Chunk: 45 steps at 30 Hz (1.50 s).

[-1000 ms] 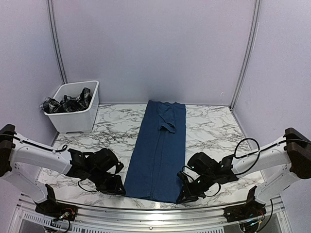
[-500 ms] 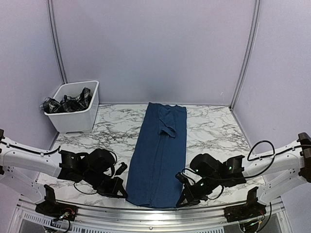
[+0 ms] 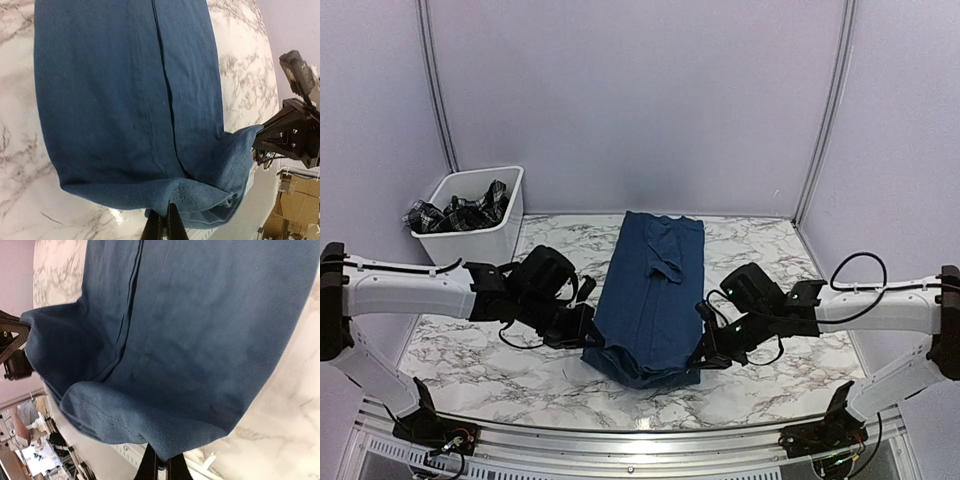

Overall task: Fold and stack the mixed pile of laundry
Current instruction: Fold the rectangle-folded T-shirt at the center of the board.

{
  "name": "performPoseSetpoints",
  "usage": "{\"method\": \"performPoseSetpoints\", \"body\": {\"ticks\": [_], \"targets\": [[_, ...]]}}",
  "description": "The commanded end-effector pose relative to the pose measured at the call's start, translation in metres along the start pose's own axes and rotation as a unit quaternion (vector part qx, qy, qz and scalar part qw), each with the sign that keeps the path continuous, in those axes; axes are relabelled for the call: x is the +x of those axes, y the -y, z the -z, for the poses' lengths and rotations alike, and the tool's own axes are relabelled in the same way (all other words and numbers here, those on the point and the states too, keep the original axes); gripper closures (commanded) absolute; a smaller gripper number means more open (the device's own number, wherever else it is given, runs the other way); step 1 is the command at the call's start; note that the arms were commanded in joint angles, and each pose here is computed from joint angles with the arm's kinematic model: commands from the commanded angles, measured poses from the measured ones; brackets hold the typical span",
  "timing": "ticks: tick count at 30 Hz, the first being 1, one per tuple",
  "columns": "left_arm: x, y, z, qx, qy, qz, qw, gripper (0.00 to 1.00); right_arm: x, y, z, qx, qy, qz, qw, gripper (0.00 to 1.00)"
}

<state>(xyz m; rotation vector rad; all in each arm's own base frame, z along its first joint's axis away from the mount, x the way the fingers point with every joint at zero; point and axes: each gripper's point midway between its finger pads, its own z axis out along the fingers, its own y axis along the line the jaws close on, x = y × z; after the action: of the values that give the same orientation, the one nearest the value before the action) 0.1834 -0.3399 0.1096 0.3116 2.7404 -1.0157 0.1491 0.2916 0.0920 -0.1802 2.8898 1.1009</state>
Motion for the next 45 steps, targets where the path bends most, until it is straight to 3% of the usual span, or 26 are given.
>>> {"method": "performPoseSetpoints", "body": {"ticks": [1, 21, 38, 39, 41, 45], "targets": [[-0.041, -0.01, 0.0, -0.017, 0.022, -0.008, 1.0, 1.0, -0.045, 0.004, 0.013, 0.01, 0.037, 0.016, 0.999, 1.0], [-0.212, -0.046, -0.034, -0.015, 0.079, -0.001, 0.997, 1.0, -0.217, 0.051, 0.029, 0.025, 0.098, 0.002, 0.995, 1.0], [-0.245, -0.087, -0.07, -0.018, 0.065, 0.027, 0.997, 0.99, -0.249, 0.093, 0.012, 0.044, 0.092, -0.027, 0.994, 1.0], [-0.246, -0.09, -0.071, -0.021, 0.065, 0.032, 0.997, 0.93, -0.251, 0.095, 0.012, 0.043, 0.092, -0.029, 0.994, 0.97], [-0.25, -0.093, -0.066, -0.016, 0.066, 0.034, 0.997, 0.74, -0.26, 0.091, 0.019, 0.036, 0.095, -0.018, 0.995, 0.78], [-0.253, -0.09, -0.036, -0.033, 0.09, 0.01, 0.995, 0.39, -0.27, 0.079, 0.053, 0.07, 0.111, 0.031, 0.991, 0.51]]}}
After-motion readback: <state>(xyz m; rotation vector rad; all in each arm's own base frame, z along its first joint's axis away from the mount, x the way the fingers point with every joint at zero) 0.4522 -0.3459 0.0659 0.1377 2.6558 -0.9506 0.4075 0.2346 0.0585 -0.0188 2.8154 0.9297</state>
